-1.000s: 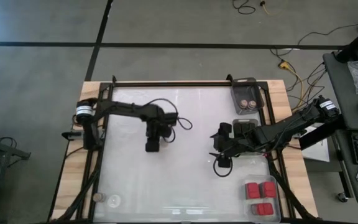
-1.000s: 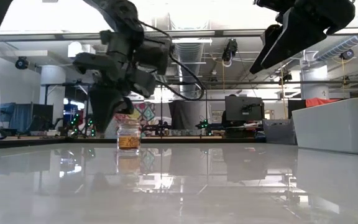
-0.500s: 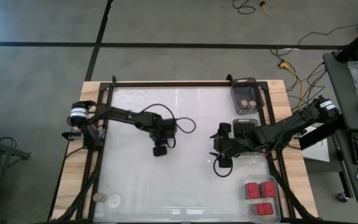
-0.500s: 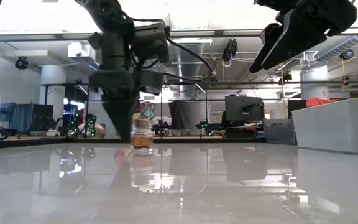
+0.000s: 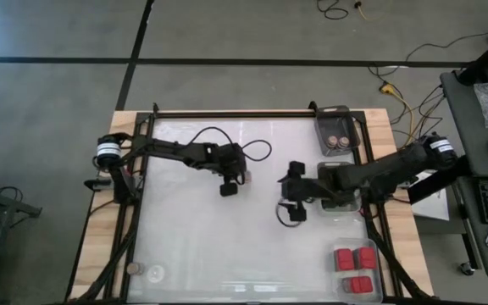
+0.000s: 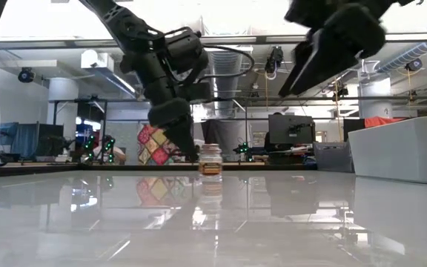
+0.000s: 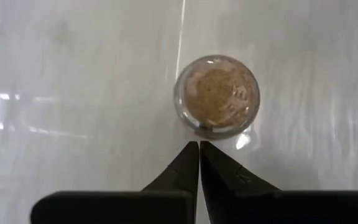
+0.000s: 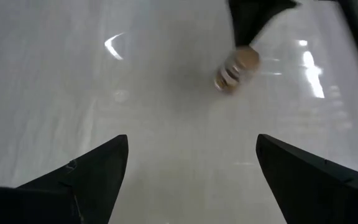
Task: Sort spices by type
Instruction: Put the brown seasoning bottle into the black bin
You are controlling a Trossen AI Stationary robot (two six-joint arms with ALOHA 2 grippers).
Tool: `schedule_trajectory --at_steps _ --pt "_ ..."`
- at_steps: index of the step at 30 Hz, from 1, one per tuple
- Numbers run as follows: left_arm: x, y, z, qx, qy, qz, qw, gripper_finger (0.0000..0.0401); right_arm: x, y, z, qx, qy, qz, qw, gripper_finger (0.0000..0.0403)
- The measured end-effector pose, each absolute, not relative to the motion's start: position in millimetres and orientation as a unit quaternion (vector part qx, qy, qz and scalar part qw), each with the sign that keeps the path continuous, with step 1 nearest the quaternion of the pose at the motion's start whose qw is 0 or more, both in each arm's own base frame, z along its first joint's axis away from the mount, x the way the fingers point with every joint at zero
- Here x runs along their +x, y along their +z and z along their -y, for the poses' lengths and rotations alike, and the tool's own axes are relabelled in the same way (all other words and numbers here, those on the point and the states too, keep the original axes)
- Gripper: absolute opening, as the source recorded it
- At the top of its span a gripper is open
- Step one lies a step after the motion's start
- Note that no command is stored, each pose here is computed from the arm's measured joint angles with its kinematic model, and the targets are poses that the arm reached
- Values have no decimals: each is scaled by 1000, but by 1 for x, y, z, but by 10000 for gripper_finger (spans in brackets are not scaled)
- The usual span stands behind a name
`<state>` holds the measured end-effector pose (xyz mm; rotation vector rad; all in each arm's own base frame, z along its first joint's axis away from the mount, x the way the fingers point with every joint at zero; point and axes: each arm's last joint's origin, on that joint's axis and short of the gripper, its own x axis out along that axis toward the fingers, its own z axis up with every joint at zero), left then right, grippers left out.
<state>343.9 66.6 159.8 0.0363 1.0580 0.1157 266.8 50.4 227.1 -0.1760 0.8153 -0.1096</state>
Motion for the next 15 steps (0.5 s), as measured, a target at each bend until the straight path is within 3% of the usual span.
schedule_trajectory --at_steps 6,11,15 --pt "338 161 -74 33 53 -501 863 0 301 234 -29 -104 7 -415 904 345" --pt "296 161 -85 15 90 -478 874 0 332 235 -6 -146 44 -464 872 345" --pt "266 168 -80 13 117 -404 907 0 359 232 11 -196 87 -500 839 342"
